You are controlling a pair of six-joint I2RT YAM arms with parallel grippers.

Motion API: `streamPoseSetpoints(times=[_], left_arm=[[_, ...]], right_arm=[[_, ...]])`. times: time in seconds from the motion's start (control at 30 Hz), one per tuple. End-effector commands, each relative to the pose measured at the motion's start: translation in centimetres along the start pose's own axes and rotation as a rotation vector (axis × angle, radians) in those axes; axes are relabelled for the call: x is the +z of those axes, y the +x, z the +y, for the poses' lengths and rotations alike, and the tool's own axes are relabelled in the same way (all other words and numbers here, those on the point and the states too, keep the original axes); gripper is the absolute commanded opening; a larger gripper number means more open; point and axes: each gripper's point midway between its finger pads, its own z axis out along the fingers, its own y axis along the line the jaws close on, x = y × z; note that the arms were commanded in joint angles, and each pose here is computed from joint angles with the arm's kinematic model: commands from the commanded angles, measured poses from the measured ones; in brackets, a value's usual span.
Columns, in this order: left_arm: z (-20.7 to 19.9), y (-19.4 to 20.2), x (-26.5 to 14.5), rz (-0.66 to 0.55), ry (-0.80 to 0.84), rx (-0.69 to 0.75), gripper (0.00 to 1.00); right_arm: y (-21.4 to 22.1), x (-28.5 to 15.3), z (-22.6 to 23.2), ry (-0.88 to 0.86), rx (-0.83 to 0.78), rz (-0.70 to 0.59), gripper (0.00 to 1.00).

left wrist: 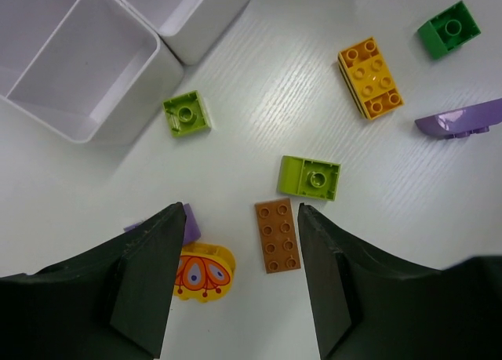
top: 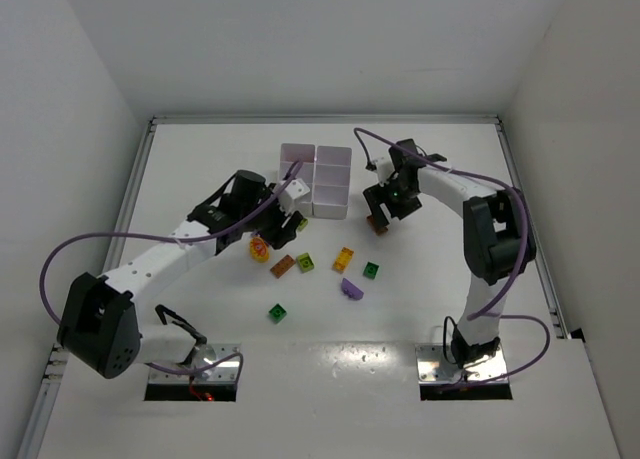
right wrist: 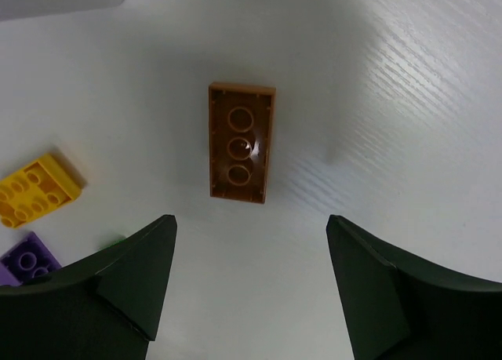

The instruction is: Sort the legos into containers by color

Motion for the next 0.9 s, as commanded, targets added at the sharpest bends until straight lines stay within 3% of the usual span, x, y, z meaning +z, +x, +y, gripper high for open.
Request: streamPoseSetpoints(times=[0.0, 0.53, 0.77, 0.83, 0.87], left_arm=[[0.1, -0.2, -1.1, -0.02, -0.035, 0.013, 0.65], [0.4, 2.4, -1.2, 0.055, -0.062, 0.025, 0.65], [0.3, 3.3, -1.4, 0.064, -0.054, 0.047, 0.65], [0.4, 3.3, -1.7, 0.062, -0.052, 0.05, 0.65], [0.1, 3.7, -1.6, 0.067, -0.039, 0.047, 0.65]], right_arm=[[-3.5, 0.0, -0.1, 0.017, 0.0, -0.096, 0.78], [-3.0, 3.4, 0.2, 0.111, -0.06, -0.057, 0.73], [-1.8, 4.2, -0.3, 0.142, -0.058, -0.045, 0.54], [-1.8, 4.2, -0.5, 0.131, -0.05, -0.047, 0.44], [-1.6, 4.2, -0.3, 0.121, -0.049, -0.04, 0.34]])
